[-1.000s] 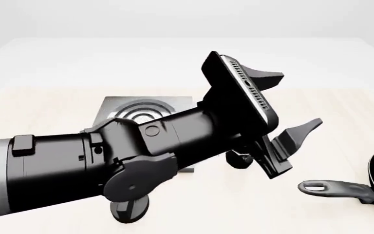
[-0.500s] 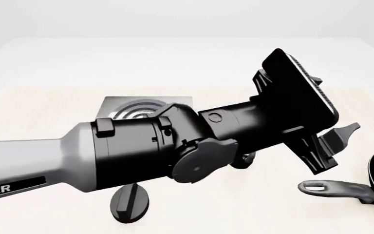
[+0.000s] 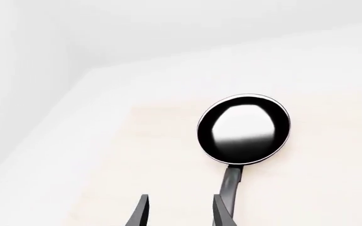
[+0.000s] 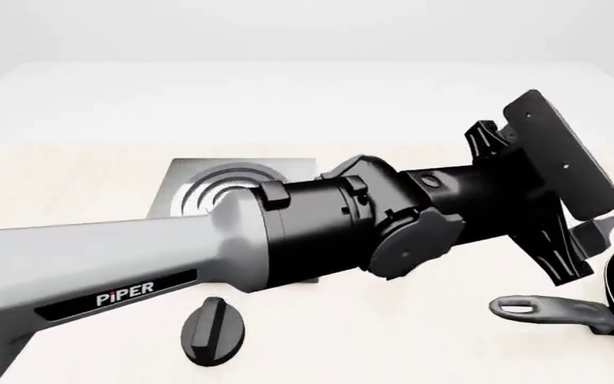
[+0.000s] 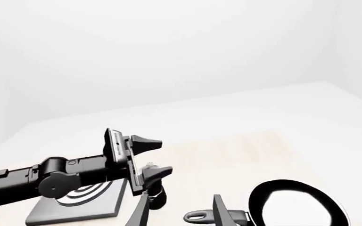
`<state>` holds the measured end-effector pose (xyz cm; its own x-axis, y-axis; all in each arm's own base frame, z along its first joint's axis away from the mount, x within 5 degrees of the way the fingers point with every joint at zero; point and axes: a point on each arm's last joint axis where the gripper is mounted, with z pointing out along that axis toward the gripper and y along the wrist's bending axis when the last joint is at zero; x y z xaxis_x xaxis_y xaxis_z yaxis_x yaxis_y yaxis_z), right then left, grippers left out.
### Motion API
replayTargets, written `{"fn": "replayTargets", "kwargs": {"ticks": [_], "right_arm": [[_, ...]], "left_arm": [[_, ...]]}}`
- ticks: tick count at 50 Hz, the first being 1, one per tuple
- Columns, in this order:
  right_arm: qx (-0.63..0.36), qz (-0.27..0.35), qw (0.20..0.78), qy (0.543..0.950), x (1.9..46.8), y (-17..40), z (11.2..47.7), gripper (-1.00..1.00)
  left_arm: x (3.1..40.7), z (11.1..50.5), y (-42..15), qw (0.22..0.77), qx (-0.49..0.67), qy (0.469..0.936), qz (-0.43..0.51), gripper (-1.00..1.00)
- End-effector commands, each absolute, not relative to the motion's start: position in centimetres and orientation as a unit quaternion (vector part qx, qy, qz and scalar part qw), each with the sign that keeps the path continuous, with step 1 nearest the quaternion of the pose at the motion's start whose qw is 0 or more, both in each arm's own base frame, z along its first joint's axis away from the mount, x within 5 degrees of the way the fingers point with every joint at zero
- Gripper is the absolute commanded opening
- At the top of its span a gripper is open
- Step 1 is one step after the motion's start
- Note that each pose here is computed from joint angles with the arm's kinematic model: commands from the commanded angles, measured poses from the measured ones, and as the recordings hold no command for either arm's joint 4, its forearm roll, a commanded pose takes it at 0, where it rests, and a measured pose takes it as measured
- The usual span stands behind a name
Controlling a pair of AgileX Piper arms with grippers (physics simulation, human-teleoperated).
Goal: Put the frying pan on the stove.
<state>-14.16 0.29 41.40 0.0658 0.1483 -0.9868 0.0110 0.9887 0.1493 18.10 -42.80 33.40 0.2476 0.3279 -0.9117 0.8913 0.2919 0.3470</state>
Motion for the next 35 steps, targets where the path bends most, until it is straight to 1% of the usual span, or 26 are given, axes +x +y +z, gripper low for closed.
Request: {"fn": "replayTargets", "kwargs": {"ticks": [1,15,20,28,35], "right_arm": [[0.055,0.047,0.724,0.686,-13.9,0.2,41.3,1.00],[0.058,0.049,0.724,0.686,-13.9,0.2,41.3,1.00],[0.060,0.050,0.724,0.686,-13.9,0.3,41.2,1.00],[0.061,0.051,0.724,0.685,-13.9,0.3,41.3,1.00],[0.063,0.052,0.724,0.685,-13.9,0.3,41.3,1.00]], "left_arm": [[17.7,32.9,-44.4,0.554,0.563,0.565,-0.239,1.00],[17.6,31.9,-45.9,0.539,0.579,0.566,-0.232,1.00],[17.0,31.7,-46.2,0.534,0.583,0.564,-0.236,1.00],[16.7,30.4,-47.2,0.521,0.598,0.564,-0.230,1.00],[15.3,29.4,-47.6,0.507,0.612,0.560,-0.233,1.00]]}}
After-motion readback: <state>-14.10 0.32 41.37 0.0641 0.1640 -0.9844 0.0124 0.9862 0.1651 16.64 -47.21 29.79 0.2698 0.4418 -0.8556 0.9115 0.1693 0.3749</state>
